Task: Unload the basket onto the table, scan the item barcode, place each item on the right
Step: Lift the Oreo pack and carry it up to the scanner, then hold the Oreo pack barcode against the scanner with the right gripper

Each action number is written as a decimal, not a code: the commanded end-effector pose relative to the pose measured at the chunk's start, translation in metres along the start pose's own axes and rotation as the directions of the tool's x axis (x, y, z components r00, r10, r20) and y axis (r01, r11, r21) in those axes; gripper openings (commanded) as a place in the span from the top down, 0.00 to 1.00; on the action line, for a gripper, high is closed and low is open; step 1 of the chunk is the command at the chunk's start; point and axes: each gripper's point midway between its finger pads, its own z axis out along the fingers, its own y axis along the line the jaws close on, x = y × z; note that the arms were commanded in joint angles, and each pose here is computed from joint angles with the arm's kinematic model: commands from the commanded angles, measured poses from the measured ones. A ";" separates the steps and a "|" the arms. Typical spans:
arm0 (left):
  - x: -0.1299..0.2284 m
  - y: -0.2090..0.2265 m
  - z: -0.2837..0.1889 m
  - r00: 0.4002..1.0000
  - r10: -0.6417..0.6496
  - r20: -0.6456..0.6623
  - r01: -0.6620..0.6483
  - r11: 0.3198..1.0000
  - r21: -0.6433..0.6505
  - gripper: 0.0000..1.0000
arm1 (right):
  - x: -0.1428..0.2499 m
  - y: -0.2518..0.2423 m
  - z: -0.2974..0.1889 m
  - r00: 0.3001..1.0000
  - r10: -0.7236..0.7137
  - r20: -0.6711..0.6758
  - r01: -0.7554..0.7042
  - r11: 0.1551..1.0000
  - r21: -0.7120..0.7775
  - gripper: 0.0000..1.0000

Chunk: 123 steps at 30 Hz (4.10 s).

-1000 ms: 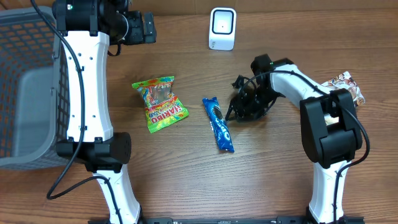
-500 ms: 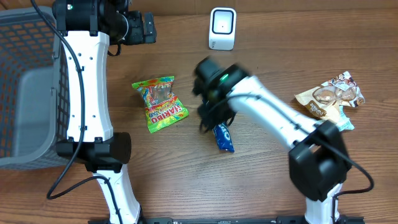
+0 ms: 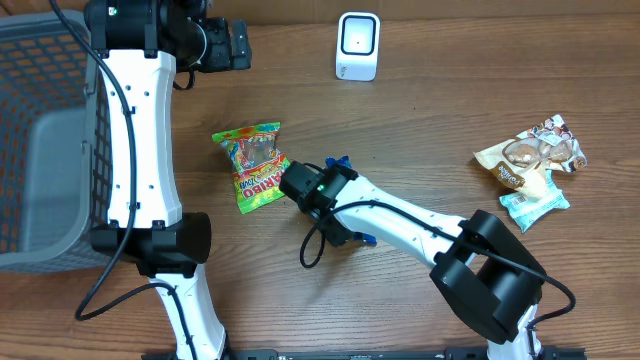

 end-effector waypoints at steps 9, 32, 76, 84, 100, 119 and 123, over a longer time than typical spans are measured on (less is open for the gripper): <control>-0.001 0.002 0.003 1.000 -0.006 -0.002 0.006 1.000 -0.006 0.00 | 0.000 -0.004 0.011 0.999 0.030 0.022 -0.030 0.999 0.029 0.76; -0.001 0.002 0.003 1.000 -0.006 -0.002 0.006 1.000 -0.005 0.01 | -0.064 -0.038 -0.133 0.933 0.297 0.205 0.071 0.405 -0.912 0.96; -0.001 0.002 0.003 1.000 -0.006 -0.002 0.006 1.000 -0.005 0.00 | -0.062 -0.217 -0.302 0.563 0.498 0.659 0.262 0.648 -0.715 0.96; -0.001 0.002 0.003 1.000 -0.006 -0.002 0.006 1.000 -0.005 0.00 | -0.116 -0.229 -0.212 0.680 0.337 0.651 -0.277 0.940 -0.198 0.96; -0.001 0.002 0.003 1.000 -0.006 -0.002 0.006 1.000 -0.006 0.00 | -0.190 -0.226 -0.067 0.854 0.023 0.520 -0.260 0.884 0.388 0.96; -0.001 0.002 0.003 1.000 -0.006 -0.002 0.006 1.000 -0.006 0.00 | -0.218 -0.218 -0.030 0.849 -0.082 0.522 -0.162 0.900 0.405 0.96; -0.001 0.002 0.003 1.000 -0.006 -0.002 0.006 1.000 -0.005 0.00 | -0.216 -0.221 -0.024 0.853 -0.077 0.516 -0.153 0.909 0.389 0.96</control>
